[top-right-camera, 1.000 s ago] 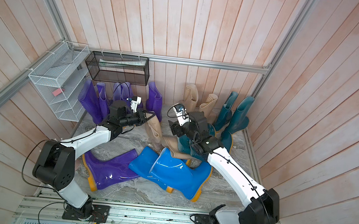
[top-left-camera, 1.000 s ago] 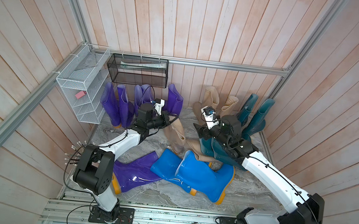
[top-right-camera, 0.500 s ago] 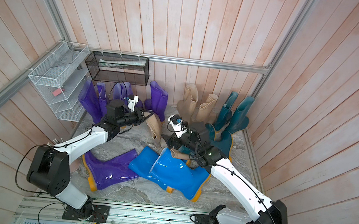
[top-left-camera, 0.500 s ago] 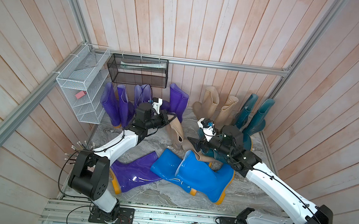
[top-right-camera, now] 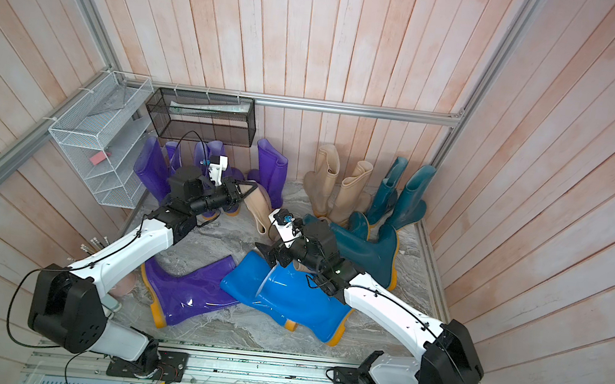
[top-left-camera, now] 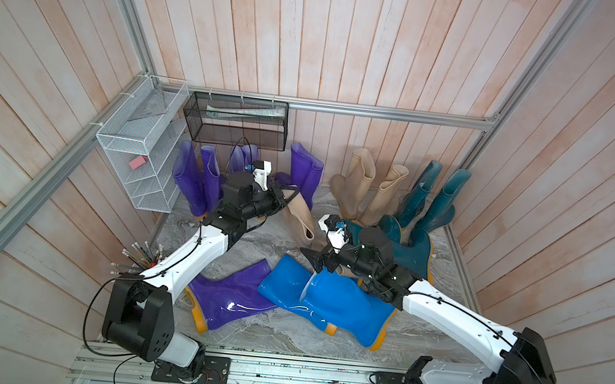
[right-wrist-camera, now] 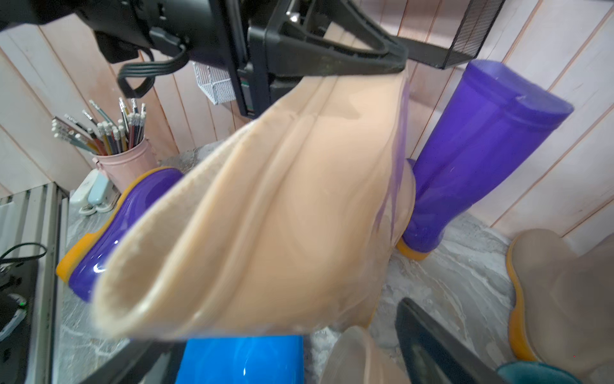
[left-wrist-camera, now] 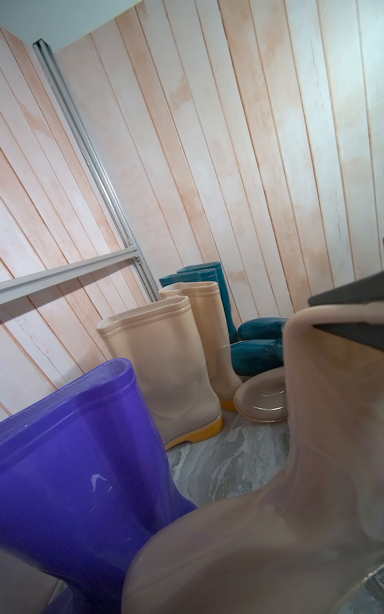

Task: Match and arrange rain boots in pairs
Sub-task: Pick up the rain boot from the rain pile shoes.

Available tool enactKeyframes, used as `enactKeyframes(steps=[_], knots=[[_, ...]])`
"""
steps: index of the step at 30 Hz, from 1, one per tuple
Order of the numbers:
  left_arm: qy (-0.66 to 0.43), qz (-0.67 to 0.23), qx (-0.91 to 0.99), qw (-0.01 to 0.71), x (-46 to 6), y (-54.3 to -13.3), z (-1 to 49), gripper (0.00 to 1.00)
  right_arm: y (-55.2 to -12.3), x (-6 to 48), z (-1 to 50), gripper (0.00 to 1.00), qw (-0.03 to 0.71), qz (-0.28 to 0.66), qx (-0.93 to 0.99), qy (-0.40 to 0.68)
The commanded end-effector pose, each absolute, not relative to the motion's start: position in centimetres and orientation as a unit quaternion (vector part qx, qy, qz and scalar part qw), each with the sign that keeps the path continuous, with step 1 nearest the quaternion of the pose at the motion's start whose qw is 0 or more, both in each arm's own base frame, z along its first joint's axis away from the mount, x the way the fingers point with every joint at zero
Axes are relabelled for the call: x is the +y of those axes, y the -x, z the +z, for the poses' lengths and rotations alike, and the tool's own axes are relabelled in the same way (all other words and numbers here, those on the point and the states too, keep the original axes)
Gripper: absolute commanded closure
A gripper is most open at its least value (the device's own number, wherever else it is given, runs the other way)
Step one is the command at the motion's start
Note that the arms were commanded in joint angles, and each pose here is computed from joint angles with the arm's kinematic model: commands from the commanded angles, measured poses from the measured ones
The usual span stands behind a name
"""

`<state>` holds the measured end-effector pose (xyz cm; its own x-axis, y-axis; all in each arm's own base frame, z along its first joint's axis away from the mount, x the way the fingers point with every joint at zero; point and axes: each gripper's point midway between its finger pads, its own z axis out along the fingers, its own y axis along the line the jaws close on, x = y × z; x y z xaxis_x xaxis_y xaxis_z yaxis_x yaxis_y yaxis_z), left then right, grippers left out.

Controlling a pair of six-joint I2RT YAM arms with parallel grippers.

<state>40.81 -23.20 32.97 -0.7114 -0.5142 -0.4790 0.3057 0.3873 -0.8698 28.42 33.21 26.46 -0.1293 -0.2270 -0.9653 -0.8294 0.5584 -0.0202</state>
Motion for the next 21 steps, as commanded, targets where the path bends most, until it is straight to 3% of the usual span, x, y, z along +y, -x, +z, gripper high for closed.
enactKeyframes(steps=[1,7,10,13,15,16,19,20,21], knots=[[0.032,-0.577,0.69,0.435,-22.8,-39.5,40.4,1.0,-30.1,33.7,27.1,0.02,0.578,0.267,0.684,0.356],[0.022,-0.581,0.683,0.442,-22.7,-38.6,42.3,1.0,-31.3,35.1,26.6,0.02,0.584,0.271,0.678,0.356],[0.017,-0.587,0.678,0.442,-22.7,-38.3,43.2,1.0,-31.5,35.2,26.7,0.07,0.588,0.277,0.676,0.348],[0.014,-0.599,0.672,0.436,-23.0,-38.0,43.7,1.0,-31.5,35.6,27.3,0.33,0.593,0.292,0.668,0.343],[0.012,-0.604,0.669,0.433,-23.2,-37.7,43.9,1.0,-31.4,35.9,28.0,0.66,0.599,0.303,0.659,0.339],[0.01,-0.604,0.669,0.433,-23.3,-37.7,43.9,1.0,-31.4,35.8,28.4,0.76,0.603,0.307,0.655,0.336],[0.008,-0.605,0.667,0.435,-23.2,-37.3,44.0,1.0,-30.9,35.7,30.0,1.0,0.617,0.319,0.639,0.331],[0.008,-0.604,0.667,0.437,-23.1,-37.2,44.0,1.0,-30.7,35.5,30.4,1.0,0.62,0.321,0.636,0.33],[0.007,-0.601,0.667,0.44,-23.0,-37.0,44.1,0.87,-30.4,35.3,30.9,1.0,0.622,0.323,0.632,0.33]])
